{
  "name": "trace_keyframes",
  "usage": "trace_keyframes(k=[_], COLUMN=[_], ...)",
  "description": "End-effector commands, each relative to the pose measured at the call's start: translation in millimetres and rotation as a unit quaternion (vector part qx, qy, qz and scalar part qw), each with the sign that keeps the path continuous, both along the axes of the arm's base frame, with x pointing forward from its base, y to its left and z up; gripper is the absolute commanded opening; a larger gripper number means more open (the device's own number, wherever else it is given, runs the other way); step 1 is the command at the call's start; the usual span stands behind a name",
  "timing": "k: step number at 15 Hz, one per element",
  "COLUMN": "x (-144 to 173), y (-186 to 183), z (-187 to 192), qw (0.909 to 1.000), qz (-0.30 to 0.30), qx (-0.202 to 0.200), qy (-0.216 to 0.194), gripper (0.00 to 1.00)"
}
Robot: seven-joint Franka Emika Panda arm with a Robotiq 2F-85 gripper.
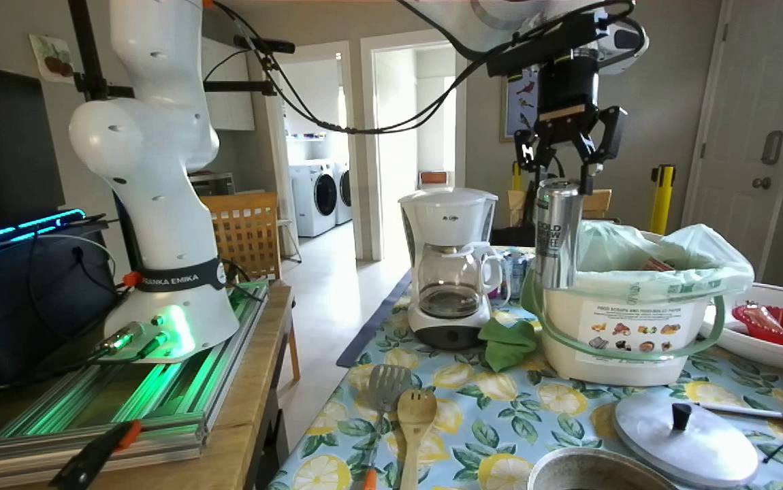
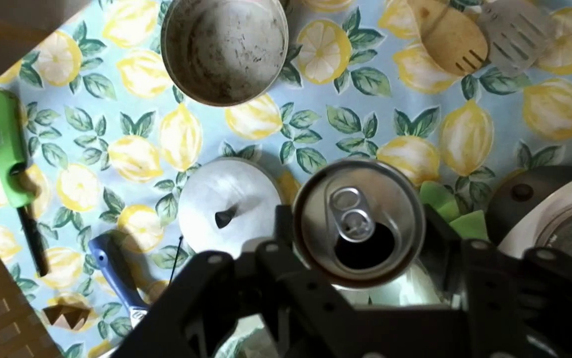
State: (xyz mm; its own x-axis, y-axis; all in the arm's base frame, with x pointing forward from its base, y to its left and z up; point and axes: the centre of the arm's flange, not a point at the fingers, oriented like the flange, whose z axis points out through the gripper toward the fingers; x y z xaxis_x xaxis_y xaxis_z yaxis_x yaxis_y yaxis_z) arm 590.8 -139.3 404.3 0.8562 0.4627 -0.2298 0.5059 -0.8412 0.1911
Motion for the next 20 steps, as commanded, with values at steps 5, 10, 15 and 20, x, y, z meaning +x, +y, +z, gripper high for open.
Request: trace_keyframes(k=[5, 10, 15, 20], x=[-18, -6, 5, -2], y=[-8, -10, -3, -1], z=[-44, -81, -111, -134], qw=[0.9986, 0.9978, 0.9977, 0.9975], qz=[0.000, 0.030, 0.051, 0.063], qx=[-0.044, -0.058, -0.045, -0.031], qy=[0.029, 0.017, 0.005, 0.010], gripper=[0.37, 0.37, 0.37, 0.37])
